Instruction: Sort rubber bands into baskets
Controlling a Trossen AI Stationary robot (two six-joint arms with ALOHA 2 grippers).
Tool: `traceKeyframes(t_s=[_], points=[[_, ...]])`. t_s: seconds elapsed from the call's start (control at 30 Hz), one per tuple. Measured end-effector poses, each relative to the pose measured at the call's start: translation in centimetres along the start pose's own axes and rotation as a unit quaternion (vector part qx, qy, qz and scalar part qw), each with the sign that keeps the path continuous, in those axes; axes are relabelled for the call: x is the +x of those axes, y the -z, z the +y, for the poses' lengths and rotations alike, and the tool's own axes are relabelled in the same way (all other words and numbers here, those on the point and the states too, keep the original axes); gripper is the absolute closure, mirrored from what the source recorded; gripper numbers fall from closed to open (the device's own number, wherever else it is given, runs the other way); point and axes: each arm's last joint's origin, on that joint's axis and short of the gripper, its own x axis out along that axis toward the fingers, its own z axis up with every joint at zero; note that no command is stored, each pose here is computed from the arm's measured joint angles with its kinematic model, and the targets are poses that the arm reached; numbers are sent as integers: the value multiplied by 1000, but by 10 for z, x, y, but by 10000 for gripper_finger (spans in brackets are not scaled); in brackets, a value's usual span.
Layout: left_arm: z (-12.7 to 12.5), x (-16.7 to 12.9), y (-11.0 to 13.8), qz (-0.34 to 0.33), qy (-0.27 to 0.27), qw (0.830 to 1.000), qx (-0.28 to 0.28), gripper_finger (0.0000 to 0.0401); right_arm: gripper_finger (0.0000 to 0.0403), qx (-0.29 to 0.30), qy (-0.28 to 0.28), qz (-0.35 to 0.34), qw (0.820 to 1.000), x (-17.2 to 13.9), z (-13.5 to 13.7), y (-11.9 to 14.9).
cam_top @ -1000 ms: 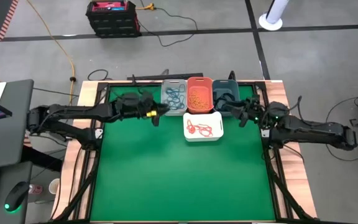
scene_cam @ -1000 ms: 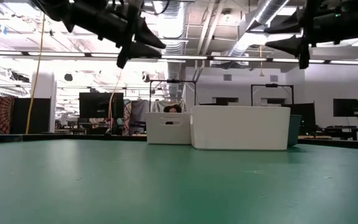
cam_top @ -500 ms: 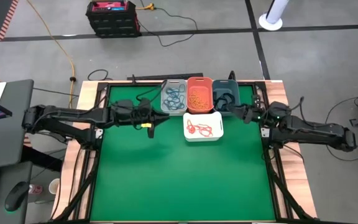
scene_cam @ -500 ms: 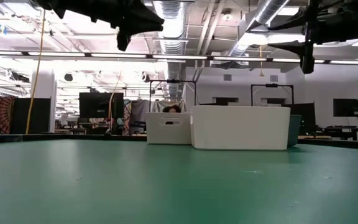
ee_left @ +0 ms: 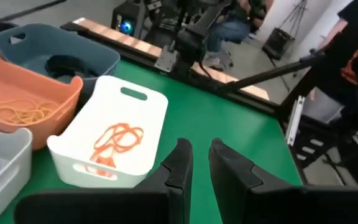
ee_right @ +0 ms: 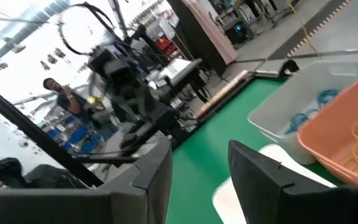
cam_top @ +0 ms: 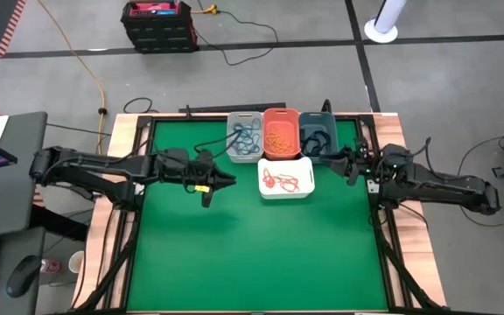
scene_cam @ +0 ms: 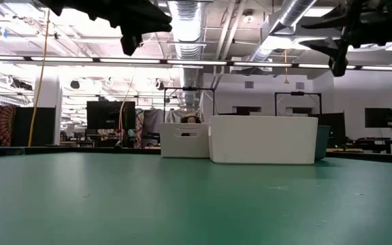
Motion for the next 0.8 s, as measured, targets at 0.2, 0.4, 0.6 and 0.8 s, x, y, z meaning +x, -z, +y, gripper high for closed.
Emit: traceKeyframes(t_s=[0.2, 0.4, 0.6, 0.8], points=[[-1, -11, -3, -25, -6, 999, 34, 356, 221, 5, 17, -3, 1000, -2, -13, 11], [12, -18, 24, -29, -10, 999, 16, 356, 221, 39, -24, -19, 999, -5, -33, 37], [27, -27, 54, -7, -29, 999, -16, 356, 221, 50, -43, -22, 998, -10, -41, 52], [41, -42, 81, -19, -40, 998, -53, 356, 221, 13, -57, -40, 997, -14, -38, 49]])
